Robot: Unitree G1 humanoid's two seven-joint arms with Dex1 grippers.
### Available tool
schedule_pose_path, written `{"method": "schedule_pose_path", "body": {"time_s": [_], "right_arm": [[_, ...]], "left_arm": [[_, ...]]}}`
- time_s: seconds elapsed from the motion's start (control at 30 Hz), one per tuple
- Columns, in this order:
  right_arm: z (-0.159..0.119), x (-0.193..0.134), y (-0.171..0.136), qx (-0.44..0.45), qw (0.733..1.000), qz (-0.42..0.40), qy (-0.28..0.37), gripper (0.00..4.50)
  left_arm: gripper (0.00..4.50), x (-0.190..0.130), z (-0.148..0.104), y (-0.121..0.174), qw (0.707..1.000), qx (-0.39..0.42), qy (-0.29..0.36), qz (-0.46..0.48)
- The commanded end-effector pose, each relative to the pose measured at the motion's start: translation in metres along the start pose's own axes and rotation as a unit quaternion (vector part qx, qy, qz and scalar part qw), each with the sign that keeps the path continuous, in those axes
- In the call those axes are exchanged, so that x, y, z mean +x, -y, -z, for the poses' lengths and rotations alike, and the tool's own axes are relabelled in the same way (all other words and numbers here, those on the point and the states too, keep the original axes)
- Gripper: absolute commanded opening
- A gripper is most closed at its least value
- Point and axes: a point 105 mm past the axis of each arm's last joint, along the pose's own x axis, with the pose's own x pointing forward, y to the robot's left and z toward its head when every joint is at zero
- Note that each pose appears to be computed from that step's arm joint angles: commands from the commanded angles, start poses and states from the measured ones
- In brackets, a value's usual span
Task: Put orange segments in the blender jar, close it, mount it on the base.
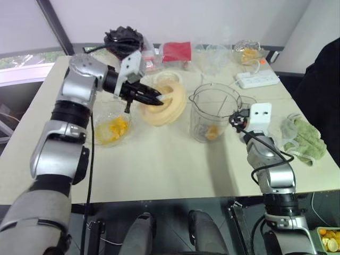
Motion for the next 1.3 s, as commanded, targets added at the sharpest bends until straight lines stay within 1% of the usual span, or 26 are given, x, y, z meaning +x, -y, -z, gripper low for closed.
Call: {"method": "schedule_pose_path", "body": {"time_s": [0.03,0.2,0.47,0.67,0.77,0.93,1.03,1.17,1.3], "right_arm": [[-0.031,-0.014,-0.018,0.013,0.999,-0.026,0.042,1.78],[-0.044,-0.035,-0.043,0.023,0.997,-0.066,0.038,1.78],[-0.044,-0.043,-0.056,0.057,0.996,-0.072,0.012,1.78],[-0.029,-0.049,-0.062,0.036,0.996,-0.075,-0.011,1.78],[-0.022,-0.050,-0.061,0.030,0.997,-0.067,-0.005,1.78],[0.008,-0.057,-0.062,0.027,0.997,-0.062,-0.029,1.78],[0.020,-0.060,-0.061,0.019,0.998,-0.056,-0.038,1.78],[0.019,-0.059,-0.063,0.022,0.998,-0.054,-0.033,1.78],[0.016,-0.058,-0.061,0.021,0.998,-0.049,-0.029,1.78]], "left_arm": [[0.25,-0.011,-0.030,-0.010,0.999,0.026,0.032,-0.013],[0.25,-0.007,-0.045,-0.018,0.999,0.042,0.032,-0.011],[0.25,0.004,-0.051,-0.018,0.998,0.056,0.039,0.003],[0.25,0.021,-0.056,-0.013,0.997,0.064,0.043,0.031],[0.25,0.027,-0.058,-0.010,0.995,0.073,0.042,0.045],[0.25,0.032,-0.063,-0.007,0.994,0.079,0.042,0.058],[0.25,0.037,-0.065,-0.006,0.993,0.081,0.042,0.068],[0.25,0.050,-0.066,-0.001,0.992,0.086,0.030,0.091],[0.25,0.064,-0.060,0.005,0.988,0.100,-0.004,0.118]]}}
